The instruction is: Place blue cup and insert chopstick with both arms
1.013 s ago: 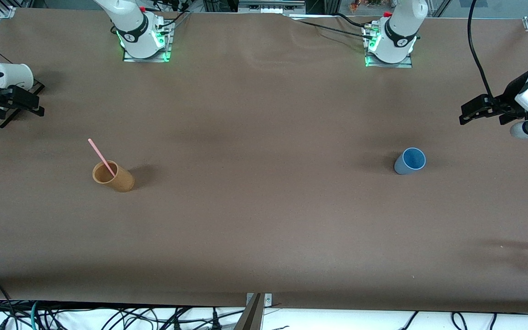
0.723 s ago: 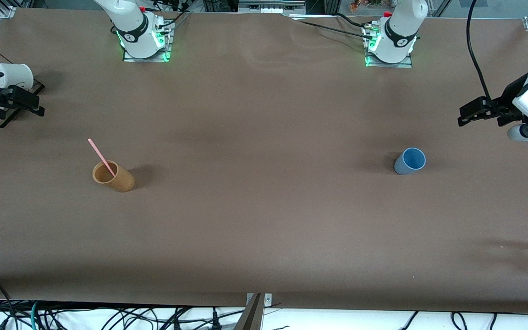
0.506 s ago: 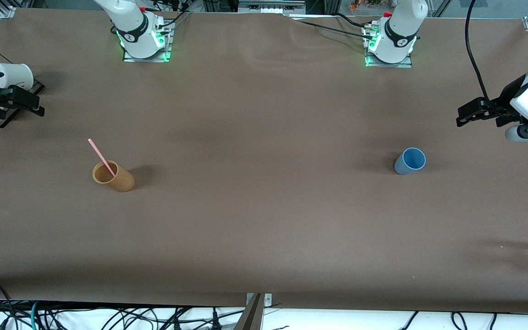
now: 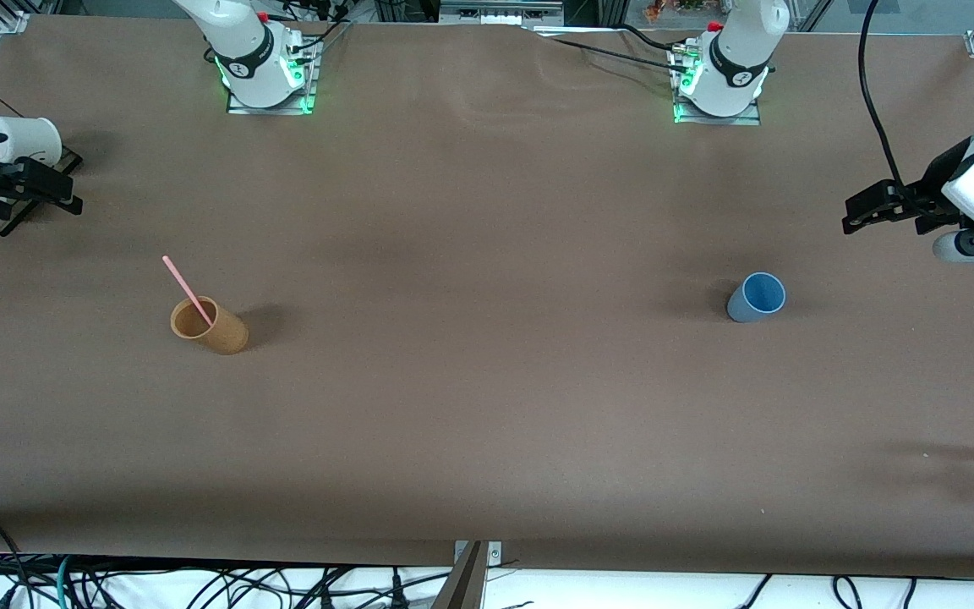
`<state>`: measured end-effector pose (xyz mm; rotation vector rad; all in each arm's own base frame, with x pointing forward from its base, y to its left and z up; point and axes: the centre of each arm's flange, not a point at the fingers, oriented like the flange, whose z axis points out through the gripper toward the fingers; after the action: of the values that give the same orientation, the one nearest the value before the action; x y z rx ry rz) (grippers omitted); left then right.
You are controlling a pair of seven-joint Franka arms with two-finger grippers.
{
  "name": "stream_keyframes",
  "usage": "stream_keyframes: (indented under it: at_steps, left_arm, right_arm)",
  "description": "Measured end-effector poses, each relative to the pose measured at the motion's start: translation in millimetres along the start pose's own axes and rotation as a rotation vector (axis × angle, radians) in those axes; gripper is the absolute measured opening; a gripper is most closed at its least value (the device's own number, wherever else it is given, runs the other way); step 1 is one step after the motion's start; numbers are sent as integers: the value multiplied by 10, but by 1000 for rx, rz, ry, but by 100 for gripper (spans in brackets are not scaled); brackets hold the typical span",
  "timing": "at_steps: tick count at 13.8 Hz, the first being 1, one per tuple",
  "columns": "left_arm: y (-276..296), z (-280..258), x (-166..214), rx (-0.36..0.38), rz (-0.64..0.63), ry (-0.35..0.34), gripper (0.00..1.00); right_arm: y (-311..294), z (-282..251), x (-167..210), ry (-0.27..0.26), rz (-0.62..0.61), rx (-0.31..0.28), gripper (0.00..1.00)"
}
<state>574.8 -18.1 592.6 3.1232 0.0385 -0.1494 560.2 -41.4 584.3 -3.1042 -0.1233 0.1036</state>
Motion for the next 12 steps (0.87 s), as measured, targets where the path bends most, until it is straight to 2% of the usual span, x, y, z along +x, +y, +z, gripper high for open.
stream_keyframes:
  at_steps: [12]
  left_arm:
    - [39, 1, -2, 1, 7, 0, 100]
  right_arm:
    - [-1, 5, -3, -3, 0, 1, 100]
